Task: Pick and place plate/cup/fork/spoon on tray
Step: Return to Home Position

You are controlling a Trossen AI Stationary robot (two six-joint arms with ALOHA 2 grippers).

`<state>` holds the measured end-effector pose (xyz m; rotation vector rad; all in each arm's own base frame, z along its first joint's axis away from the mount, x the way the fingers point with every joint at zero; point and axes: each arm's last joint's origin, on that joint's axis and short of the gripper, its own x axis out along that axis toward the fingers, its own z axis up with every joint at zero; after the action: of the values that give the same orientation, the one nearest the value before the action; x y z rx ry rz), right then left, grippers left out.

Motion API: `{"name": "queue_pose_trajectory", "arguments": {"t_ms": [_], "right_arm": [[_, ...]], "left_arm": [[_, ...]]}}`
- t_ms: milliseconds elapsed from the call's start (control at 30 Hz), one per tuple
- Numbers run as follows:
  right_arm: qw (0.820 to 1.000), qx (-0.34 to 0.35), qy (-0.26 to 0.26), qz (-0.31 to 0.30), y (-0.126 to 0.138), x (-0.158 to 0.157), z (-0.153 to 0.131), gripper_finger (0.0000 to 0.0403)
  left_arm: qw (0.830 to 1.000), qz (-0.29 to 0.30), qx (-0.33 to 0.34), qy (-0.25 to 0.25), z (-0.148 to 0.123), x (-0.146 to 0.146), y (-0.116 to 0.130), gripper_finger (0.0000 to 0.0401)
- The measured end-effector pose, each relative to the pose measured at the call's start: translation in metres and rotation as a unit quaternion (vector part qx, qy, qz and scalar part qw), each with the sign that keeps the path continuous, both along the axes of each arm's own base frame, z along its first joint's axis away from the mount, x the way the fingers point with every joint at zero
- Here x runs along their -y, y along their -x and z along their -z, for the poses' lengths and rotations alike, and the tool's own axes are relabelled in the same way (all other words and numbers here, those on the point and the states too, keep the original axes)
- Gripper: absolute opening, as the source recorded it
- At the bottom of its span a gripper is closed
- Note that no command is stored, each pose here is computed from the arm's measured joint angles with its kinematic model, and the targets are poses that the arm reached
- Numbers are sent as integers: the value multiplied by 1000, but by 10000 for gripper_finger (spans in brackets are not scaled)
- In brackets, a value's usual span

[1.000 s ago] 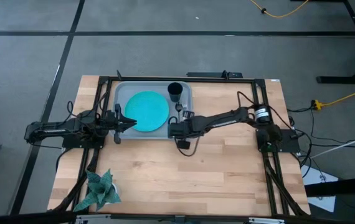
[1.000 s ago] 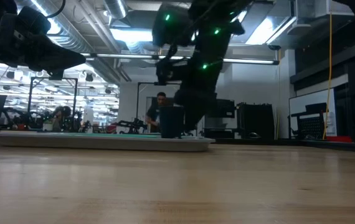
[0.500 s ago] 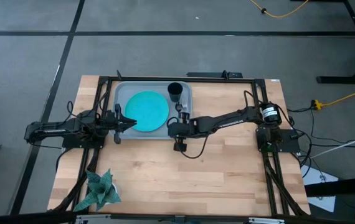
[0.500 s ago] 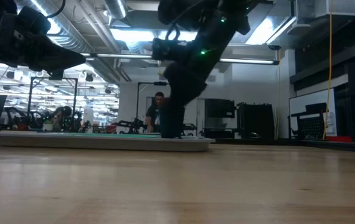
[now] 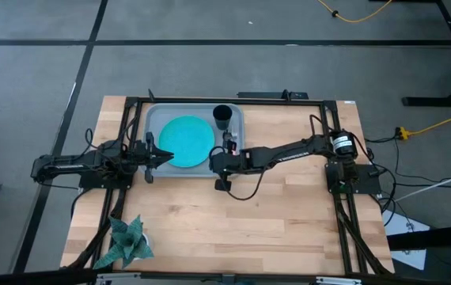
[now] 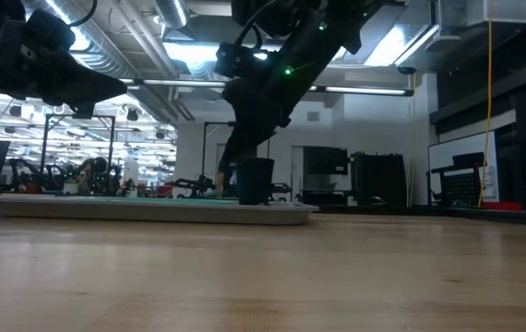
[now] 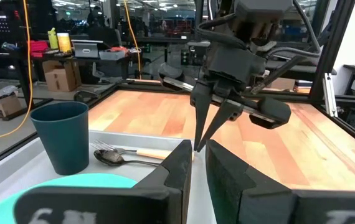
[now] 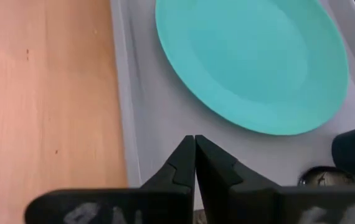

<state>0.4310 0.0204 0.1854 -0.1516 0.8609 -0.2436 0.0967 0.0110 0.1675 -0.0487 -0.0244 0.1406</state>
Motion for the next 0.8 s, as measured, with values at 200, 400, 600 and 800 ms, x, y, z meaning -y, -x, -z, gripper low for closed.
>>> {"name": "queue_pose_trajectory", "arguments": {"t_ms": [200, 400, 600, 800], "right_arm": [[1000, -18, 11, -12, 6, 1, -7, 17], [1000, -13, -1, 16, 61, 20, -31, 17], [990, 71, -73, 101, 159, 26, -49, 16], [973, 193, -114, 52, 240, 15, -37, 16]], "left_arm": [[1000, 0, 0, 0, 0, 0, 0, 41], [1000, 0, 0, 0, 0, 0, 0, 41], [1000, 0, 0, 0, 0, 0, 0, 41], [1000, 0, 0, 0, 0, 0, 0, 41]]}}
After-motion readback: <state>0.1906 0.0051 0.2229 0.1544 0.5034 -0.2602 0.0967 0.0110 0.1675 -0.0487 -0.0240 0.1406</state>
